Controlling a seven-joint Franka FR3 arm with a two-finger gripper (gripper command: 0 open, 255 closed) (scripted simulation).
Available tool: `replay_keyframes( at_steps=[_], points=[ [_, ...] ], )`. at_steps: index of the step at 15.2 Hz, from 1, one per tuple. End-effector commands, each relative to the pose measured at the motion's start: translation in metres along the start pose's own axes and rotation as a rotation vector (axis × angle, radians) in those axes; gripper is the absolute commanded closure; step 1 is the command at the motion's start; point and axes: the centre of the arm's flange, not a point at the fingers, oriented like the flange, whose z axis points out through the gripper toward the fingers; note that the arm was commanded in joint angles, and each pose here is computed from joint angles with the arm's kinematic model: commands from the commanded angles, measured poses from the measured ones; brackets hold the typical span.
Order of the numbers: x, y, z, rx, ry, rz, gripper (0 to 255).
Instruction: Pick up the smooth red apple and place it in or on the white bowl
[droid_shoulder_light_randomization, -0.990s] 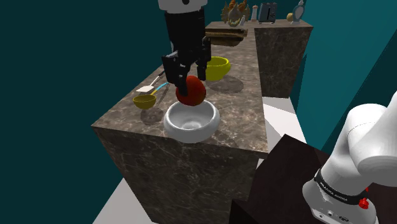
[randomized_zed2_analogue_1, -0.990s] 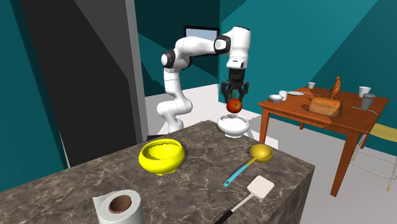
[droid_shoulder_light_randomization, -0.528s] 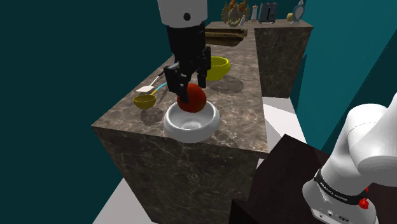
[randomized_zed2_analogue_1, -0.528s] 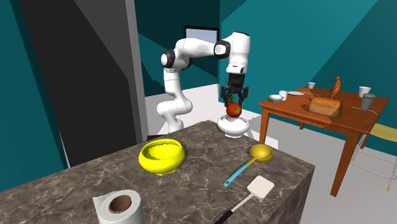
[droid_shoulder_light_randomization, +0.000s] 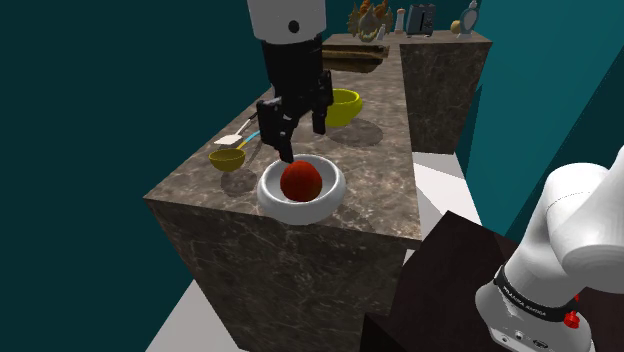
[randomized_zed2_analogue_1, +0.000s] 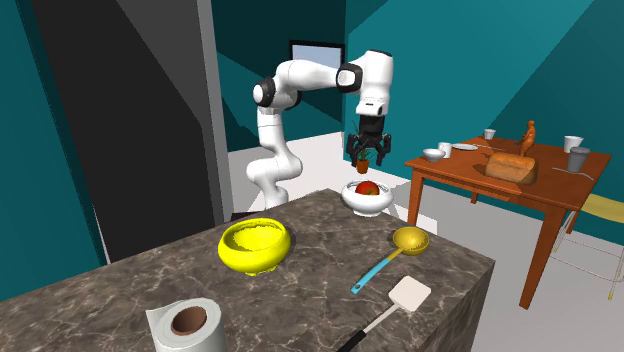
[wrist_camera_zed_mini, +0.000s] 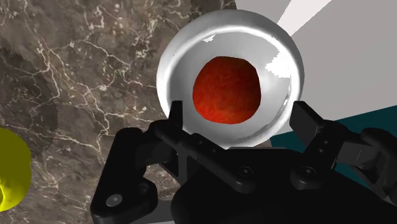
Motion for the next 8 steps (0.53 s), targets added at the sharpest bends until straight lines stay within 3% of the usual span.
replay_keyframes(
  at_steps=[1, 2, 6, 8],
  points=[
    [0.000, 0.000, 0.000, 0.000, 0.000, 0.000, 0],
    [0.000, 0.000, 0.000, 0.000, 0.000, 0.000, 0],
    [0.000, 0.000, -0.050, 0.000, 0.000, 0.000, 0],
    [0.000, 0.000, -0.050, 0.000, 0.000, 0.000, 0]
  ],
)
